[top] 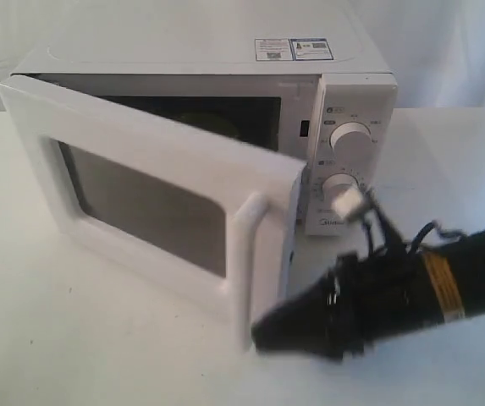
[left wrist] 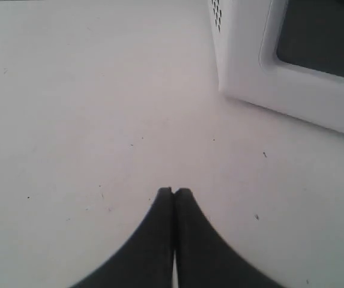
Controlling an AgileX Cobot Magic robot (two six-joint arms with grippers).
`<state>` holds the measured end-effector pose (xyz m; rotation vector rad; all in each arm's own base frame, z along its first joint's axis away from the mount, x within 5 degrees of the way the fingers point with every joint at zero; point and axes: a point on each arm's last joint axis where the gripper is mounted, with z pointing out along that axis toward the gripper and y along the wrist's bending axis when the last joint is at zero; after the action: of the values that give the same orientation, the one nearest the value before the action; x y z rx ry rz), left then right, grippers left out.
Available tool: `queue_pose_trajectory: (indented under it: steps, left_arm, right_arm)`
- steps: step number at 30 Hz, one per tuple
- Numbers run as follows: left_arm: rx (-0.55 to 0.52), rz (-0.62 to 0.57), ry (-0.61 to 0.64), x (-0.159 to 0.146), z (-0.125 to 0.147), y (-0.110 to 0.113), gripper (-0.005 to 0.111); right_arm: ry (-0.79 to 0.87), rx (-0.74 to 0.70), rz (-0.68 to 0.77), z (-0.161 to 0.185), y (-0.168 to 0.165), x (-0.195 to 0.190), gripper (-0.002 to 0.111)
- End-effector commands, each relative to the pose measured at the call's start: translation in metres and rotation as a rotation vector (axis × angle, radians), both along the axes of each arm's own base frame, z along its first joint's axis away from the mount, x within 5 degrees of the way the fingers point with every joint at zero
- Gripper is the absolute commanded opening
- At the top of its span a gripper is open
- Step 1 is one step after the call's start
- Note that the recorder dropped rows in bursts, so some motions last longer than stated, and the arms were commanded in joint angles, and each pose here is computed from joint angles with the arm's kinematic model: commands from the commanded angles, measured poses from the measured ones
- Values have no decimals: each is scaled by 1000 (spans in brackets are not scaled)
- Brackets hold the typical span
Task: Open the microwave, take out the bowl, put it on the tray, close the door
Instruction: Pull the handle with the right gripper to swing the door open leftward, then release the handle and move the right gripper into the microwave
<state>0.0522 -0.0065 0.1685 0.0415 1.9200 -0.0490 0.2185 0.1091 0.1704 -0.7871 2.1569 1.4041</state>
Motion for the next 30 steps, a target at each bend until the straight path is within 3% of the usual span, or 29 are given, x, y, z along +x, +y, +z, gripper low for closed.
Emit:
queue_pose_trajectory:
  steps: [1,6,13,18,23,30]
  left_arm:
    - [-11,3,-1,0,-1,0,0]
    - [-11,3,-1,0,-1,0,0]
    - [-11,3,-1,0,-1,0,0]
    - [-11,3,-1,0,-1,0,0]
    - [-11,3,-1,0,-1,0,0]
    - [-11,3,-1,0,-1,0,0]
  right_arm:
    - [93,-20,96,-8,1,-18,36]
    - [100,-41,78,-12,0,-19,27]
    - [-45,-56,95,-13,0,-15,0]
    - [-168,-19,81,-9,2,-9,0]
    - [-410,88,103,3,6,-4,0]
    - [-499,116,132,10,20,-1,0]
